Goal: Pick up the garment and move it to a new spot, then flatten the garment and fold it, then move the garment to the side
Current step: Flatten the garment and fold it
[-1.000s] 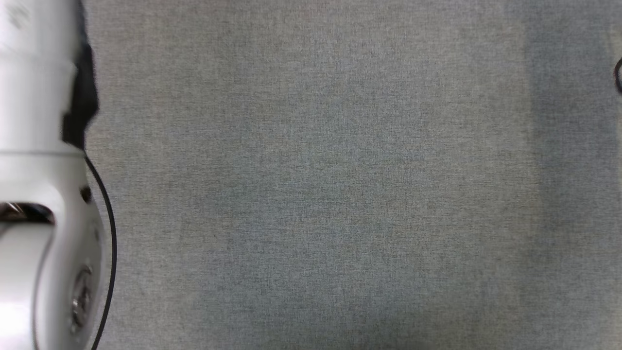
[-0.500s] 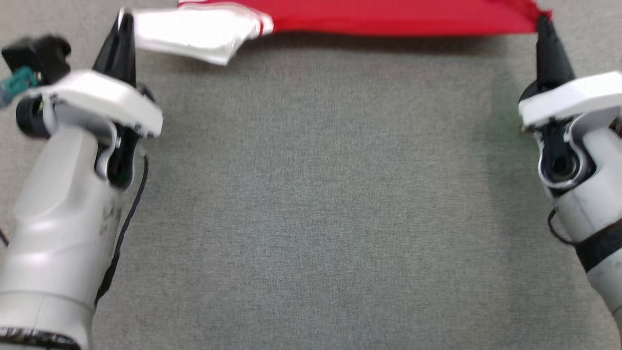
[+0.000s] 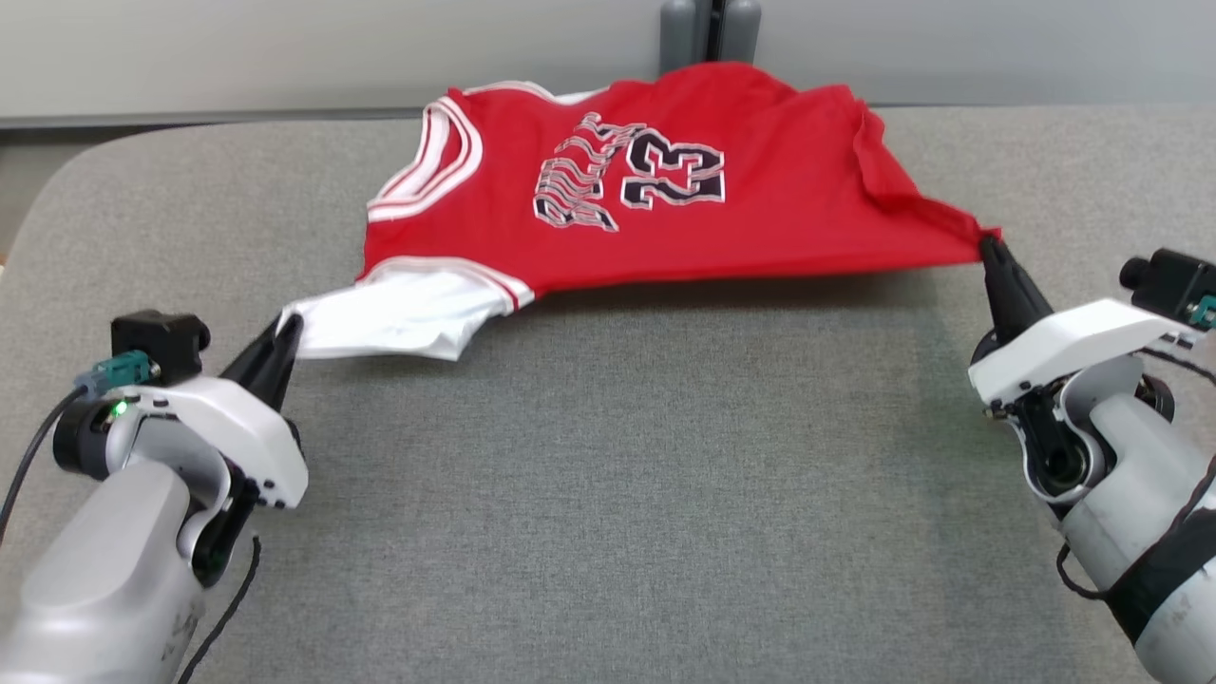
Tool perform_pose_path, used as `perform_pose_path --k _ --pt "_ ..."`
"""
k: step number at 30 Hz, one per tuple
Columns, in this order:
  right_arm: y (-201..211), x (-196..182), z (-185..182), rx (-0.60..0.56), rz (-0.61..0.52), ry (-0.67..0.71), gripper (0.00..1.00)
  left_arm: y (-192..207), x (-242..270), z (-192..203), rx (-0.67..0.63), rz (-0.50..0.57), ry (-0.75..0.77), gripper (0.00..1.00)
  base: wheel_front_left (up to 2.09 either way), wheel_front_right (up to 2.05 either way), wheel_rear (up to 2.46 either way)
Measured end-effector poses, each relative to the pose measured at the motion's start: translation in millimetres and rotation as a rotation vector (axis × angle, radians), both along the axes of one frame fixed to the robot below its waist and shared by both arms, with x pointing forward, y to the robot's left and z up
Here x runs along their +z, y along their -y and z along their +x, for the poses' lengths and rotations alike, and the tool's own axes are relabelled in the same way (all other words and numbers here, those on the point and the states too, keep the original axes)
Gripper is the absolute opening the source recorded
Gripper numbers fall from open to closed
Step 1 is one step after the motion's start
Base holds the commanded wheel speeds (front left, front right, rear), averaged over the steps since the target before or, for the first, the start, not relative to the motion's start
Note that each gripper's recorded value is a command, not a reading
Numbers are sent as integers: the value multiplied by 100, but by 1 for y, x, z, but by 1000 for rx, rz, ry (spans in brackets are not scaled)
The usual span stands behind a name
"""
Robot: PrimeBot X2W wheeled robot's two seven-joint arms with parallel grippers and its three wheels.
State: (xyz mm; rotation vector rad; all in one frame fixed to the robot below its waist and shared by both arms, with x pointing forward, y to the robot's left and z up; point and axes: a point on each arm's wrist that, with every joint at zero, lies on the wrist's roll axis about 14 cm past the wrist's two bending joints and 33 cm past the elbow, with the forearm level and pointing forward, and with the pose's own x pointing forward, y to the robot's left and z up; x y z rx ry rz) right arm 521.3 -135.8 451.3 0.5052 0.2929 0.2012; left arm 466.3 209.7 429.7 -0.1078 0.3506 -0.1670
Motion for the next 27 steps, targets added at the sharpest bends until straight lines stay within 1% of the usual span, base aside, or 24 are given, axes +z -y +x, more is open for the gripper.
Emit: perform_pose_path --k 7,11,17,18,21,27 --pt "2 -1 -24 21 -23 -45 0 4 -5 -38 -85 31 -82 0 0 0 0" --pt "6 -3 -37 37 -43 -76 0 10 -5 -58 -137 24 -125 0 0 0 0" --pt "11 -14 -61 74 -57 -174 0 18 -4 -87 -216 14 -181 0 0 0 0" --pt "12 -16 -65 78 -54 -190 0 20 -3 -91 -229 11 -189 0 0 0 0" --pt "11 -18 -78 77 31 -256 0 25 -2 -105 -261 -13 -217 0 0 0 0" --pt "18 -20 -103 130 24 -325 0 30 3 -126 -317 -46 -270 0 0 0 0"
